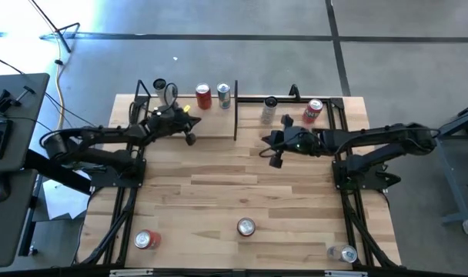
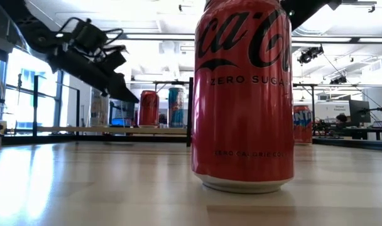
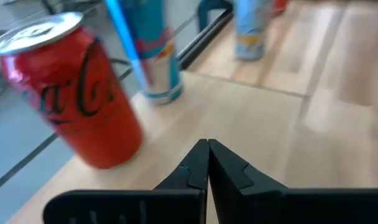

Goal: Place canned beverage on shelf
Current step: Put the top orange soda can on the shelf

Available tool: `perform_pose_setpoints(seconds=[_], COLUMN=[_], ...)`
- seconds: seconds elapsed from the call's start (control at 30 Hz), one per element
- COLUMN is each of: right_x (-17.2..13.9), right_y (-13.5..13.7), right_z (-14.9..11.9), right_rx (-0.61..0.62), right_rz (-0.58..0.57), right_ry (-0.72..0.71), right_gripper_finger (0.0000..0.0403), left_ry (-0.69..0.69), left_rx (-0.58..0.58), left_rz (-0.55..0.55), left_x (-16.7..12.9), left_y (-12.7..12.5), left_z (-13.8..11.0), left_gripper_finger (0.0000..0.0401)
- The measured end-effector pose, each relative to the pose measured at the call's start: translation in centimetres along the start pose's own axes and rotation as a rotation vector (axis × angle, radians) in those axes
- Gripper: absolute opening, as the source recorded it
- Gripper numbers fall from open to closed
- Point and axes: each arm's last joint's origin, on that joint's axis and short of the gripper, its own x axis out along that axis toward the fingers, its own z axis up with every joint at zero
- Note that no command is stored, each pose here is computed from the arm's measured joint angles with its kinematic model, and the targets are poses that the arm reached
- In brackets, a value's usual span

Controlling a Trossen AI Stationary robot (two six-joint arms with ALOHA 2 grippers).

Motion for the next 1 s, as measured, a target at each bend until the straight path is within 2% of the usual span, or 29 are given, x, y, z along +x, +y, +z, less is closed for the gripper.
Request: perform_pose_setpoints(seconds=[0.13,0.23,0.33,0.43,0.53,0.63,0.87,1.0], right_x=[-0.6,-0.8,-1.1,-1.4,-1.9,-2.0,-2.0,-2.5], right_y=[1.3,2.1,2.3,1.2,-0.6,-3.2,-11.3,-15.6], right_z=[0.4,0.4,0.2,-0.4,-1.3,-1.8,-3.2,-4.7], right_rx=[0.034,0.0,0.003,0.067,0.13,0.235,0.527,0.668], right_rz=[-0.009,-0.024,-0.116,-0.259,-0.404,-0.475,-0.494,-0.485], right_ry=[-0.031,-0.036,-0.017,0.091,0.244,0.359,0.536,0.583], right_gripper_finger=[0.0005,0.0022,0.0054,0.0094,0.0136,0.0178,0.027,0.0294], left_ry=[-0.061,-0.103,-0.134,-0.167,-0.185,-0.186,-0.17,-0.158], left_rx=[0.001,0.012,0.041,0.075,0.083,0.096,0.123,0.125], left_rz=[-0.104,-0.163,-0.185,-0.193,-0.197,-0.195,-0.196,-0.198], left_x=[-1.2,-2.1,-2.8,-3.4,-3.6,-3.6,-3.6,-3.6], left_y=[-0.5,-1.0,-1.3,-1.5,-1.6,-1.6,-1.6,-1.6], left_z=[0.5,1.0,1.5,1.9,2.1,2.1,2.0,1.8], left_gripper_finger=[0.0,0.0,0.0,0.0,0.0,0.0,0.0,0.0])
